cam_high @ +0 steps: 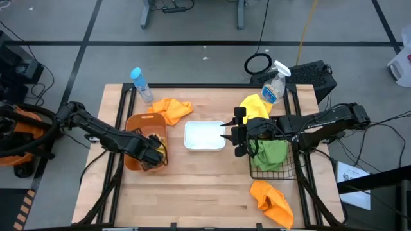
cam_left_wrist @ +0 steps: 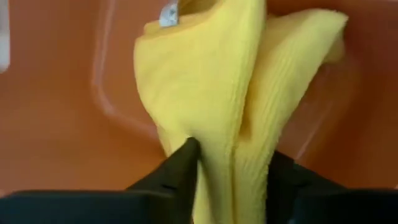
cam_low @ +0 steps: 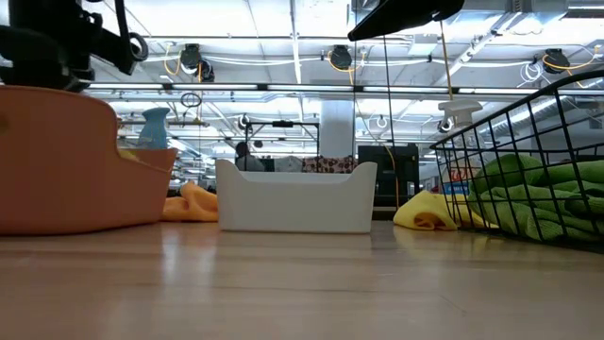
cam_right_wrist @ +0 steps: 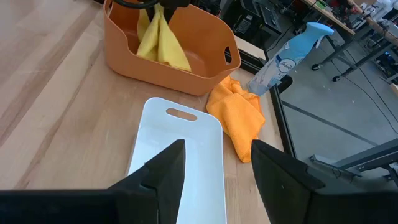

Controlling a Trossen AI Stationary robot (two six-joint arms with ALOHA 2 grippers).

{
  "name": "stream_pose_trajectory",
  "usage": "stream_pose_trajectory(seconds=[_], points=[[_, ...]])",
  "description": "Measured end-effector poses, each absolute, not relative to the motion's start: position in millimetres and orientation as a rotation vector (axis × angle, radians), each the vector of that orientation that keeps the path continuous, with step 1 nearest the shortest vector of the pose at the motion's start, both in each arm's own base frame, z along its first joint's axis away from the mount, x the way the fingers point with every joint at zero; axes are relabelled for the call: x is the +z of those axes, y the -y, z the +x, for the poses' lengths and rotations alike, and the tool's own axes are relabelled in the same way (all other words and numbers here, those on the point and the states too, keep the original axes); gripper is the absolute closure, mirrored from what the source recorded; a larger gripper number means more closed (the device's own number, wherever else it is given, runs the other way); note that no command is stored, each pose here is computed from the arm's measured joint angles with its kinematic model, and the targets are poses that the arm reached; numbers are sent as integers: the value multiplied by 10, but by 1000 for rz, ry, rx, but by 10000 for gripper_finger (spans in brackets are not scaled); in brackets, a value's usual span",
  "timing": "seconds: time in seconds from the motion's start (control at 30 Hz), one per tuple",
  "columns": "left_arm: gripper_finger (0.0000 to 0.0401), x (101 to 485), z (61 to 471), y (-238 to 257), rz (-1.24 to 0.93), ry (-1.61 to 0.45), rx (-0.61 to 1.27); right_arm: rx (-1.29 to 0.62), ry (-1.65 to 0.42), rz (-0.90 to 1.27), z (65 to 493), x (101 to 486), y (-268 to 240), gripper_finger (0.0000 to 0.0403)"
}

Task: Sort microfiber towel by color & place in baskets

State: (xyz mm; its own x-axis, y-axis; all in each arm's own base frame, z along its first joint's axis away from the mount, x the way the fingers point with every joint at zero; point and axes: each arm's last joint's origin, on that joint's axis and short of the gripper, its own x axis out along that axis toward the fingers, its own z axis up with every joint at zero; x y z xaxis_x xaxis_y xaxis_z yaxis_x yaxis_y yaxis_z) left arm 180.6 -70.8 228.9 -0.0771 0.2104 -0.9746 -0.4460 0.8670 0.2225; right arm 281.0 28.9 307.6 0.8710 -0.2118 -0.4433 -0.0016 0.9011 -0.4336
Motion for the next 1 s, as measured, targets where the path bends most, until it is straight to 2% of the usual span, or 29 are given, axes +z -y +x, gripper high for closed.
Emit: stream_pose_trajectory(seconds=[0.27,0.37,0.5,0.6,0.7,0.8,0.93,1.0], points=[[130,2385,1762,745,-187,-1604,550,-113,-511,-440,2808,3071,-288,227],[106,2542,1780,758,-205,-1604,544,-112,-512,-440,2807,3070,-288,227],[106,2685,1835,782,-234,-1550,519,-112,-512,-440,2807,3070,-288,227],[129,2661,1837,810,-242,-1549,498,-112,-513,-441,2807,3069,-288,227],[175,2608,1808,850,-226,-1566,480,-112,-517,-441,2805,3066,-288,227],[244,2588,1784,911,-202,-1563,451,-110,-523,-443,2802,3061,-288,227],[356,2587,1776,962,-177,-1537,431,-109,-526,-448,2800,3058,-287,227],[389,2586,1789,971,-172,-1512,431,-108,-527,-449,2800,3058,-287,227]])
